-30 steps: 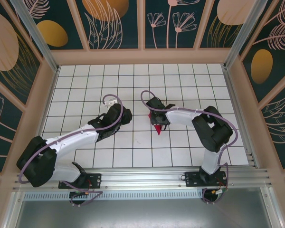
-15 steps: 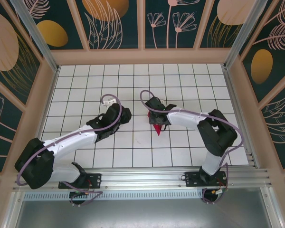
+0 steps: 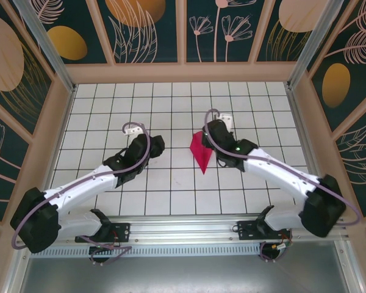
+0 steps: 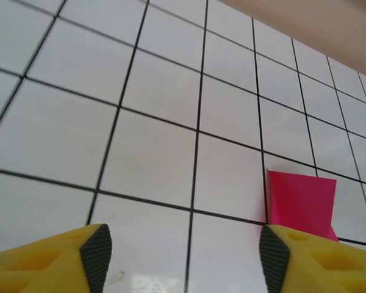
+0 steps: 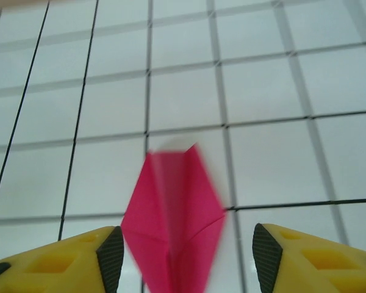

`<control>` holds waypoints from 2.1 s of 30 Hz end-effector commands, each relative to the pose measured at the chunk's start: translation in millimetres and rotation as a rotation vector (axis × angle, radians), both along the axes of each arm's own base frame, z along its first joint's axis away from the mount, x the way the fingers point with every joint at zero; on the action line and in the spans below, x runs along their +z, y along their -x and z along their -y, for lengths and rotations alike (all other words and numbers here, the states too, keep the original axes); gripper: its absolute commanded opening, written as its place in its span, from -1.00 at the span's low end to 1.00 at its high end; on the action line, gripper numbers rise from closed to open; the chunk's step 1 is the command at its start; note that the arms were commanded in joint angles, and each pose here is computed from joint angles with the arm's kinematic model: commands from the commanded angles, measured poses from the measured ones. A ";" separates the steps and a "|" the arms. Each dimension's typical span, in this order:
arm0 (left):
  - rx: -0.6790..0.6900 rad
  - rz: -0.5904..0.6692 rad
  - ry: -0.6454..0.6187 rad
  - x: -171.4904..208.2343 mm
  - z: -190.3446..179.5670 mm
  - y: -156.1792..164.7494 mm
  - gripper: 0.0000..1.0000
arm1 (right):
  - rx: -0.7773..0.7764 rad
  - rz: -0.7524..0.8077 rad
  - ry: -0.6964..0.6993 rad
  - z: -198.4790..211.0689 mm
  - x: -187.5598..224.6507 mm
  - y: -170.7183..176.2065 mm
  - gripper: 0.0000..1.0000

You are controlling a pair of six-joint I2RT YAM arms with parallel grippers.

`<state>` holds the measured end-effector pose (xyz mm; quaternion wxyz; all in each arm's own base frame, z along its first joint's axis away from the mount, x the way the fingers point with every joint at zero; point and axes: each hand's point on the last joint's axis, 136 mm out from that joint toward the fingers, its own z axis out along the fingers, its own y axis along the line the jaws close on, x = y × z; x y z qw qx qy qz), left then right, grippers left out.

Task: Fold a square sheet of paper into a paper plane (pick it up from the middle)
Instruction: Move a paper plane to the center of the table, then reset both arms

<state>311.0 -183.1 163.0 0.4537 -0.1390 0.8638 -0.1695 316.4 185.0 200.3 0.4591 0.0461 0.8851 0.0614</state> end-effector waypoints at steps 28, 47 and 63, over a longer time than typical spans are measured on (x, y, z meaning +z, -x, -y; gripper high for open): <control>0.585 0.286 -0.492 13.3 -228.7 -6.6 0.97 | -0.036 0.422 0.107 183.9 -75.2 -71.2 0.46; 0.335 0.481 -0.522 -9.8 -207.7 -56.7 0.97 | -0.117 0.469 0.067 200.4 -78.9 -58.8 0.98; 0.345 0.476 -0.444 -22.4 -223.1 -53.0 0.97 | -0.115 0.468 0.066 200.2 -79.3 -58.7 0.98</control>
